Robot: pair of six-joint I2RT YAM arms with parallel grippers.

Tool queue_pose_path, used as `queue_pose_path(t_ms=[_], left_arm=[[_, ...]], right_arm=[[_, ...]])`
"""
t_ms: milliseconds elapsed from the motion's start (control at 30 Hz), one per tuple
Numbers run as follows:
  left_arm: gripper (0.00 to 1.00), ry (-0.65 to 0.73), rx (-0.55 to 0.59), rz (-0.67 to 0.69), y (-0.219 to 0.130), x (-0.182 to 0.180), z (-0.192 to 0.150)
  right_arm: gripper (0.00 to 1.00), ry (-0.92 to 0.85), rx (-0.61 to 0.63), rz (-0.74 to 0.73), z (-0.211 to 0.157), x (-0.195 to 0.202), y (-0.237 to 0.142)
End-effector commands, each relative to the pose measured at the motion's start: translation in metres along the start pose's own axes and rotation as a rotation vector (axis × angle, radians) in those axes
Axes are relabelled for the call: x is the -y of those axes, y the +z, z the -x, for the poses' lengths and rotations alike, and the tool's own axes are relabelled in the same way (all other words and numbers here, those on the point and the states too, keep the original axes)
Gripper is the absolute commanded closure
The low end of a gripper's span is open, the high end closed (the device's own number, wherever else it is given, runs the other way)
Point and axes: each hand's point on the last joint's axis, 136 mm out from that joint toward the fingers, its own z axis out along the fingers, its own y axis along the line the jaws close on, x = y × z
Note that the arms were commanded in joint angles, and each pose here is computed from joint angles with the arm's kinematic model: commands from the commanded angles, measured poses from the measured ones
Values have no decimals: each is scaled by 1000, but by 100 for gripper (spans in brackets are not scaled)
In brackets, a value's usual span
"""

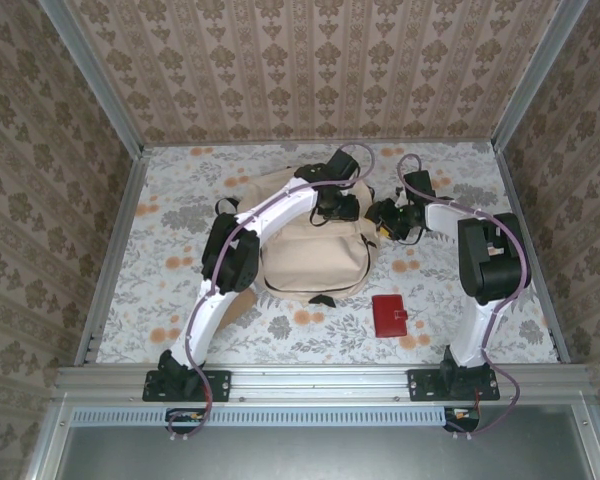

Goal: Pack the student bag

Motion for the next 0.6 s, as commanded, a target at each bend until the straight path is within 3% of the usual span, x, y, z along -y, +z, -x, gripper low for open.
queue_pose_path(t_ms=[0, 267, 567], left_arm=[[67, -42, -70, 36, 2, -15, -14], [72, -63, -91, 15, 2, -22, -18], [73, -41, -78, -50, -9, -13, -14]], right_arm=[[51, -13, -29, 20, -1, -4, 4], [50, -73, 14, -69, 11, 7, 1], [57, -166, -98, -38, 1, 1, 23]])
